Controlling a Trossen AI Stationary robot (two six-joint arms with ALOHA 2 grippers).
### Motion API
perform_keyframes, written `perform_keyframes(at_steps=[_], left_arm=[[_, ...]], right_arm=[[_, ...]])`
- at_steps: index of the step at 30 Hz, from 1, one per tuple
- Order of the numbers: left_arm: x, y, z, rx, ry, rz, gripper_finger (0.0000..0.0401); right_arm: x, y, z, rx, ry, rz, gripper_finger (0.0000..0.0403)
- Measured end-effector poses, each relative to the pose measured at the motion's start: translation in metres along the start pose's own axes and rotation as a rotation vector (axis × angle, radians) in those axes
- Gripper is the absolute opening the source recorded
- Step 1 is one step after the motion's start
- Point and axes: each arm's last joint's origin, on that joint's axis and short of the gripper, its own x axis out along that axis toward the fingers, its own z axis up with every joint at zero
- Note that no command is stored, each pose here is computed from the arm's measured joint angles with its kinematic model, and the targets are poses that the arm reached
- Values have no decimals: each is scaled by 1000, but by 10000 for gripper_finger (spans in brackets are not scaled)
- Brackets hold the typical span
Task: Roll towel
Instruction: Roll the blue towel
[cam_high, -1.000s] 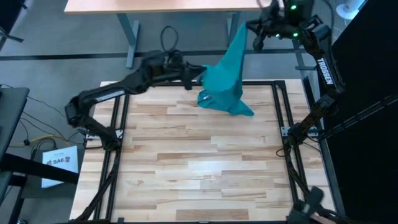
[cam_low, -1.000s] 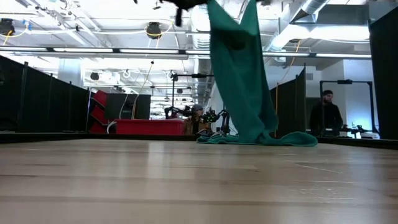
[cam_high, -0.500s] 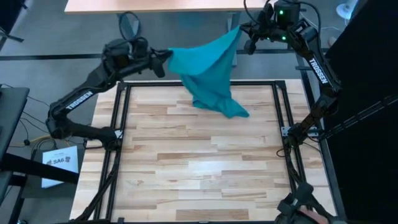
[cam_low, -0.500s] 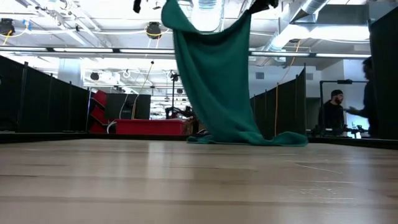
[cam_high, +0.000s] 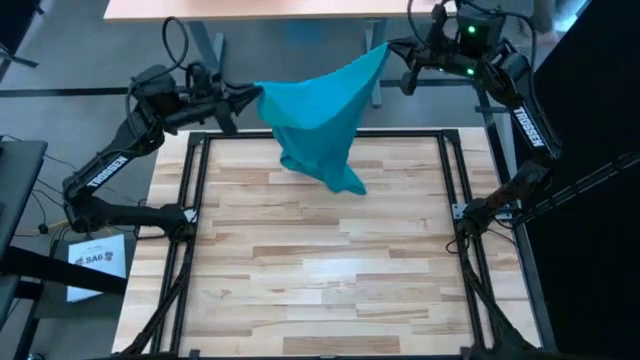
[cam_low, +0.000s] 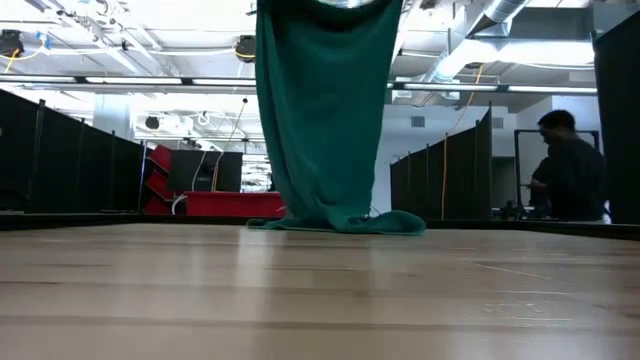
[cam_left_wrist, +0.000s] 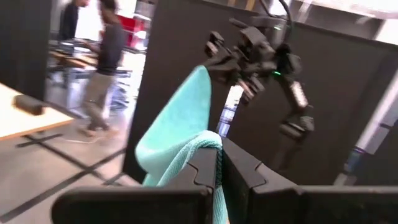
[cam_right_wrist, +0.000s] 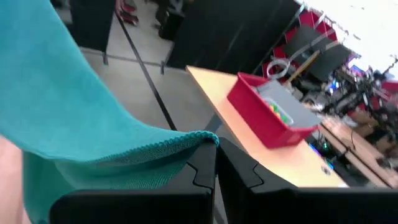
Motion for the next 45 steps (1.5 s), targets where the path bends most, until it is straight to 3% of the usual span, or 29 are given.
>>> perform_keyframes(at_steps=[16, 24, 29, 34, 45], left_arm=[[-36, -46, -5, 24, 102, -259, 0], [-58, -56, -20, 19, 268, -246, 0], [-58, -61, -41, 3, 370, -284, 0], [-53, -77, -54, -57, 321, -409, 0], [-61, -135, -69, -132, 322, -469, 0]], right_arm=[[-23, 66, 25, 153, 4, 300, 0], [-31, 104, 33, 242, 65, 455, 0], [-29, 141, 33, 259, 132, 550, 0], [-36, 185, 34, 209, 173, 637, 0], [-93, 241, 52, 203, 144, 757, 0]])
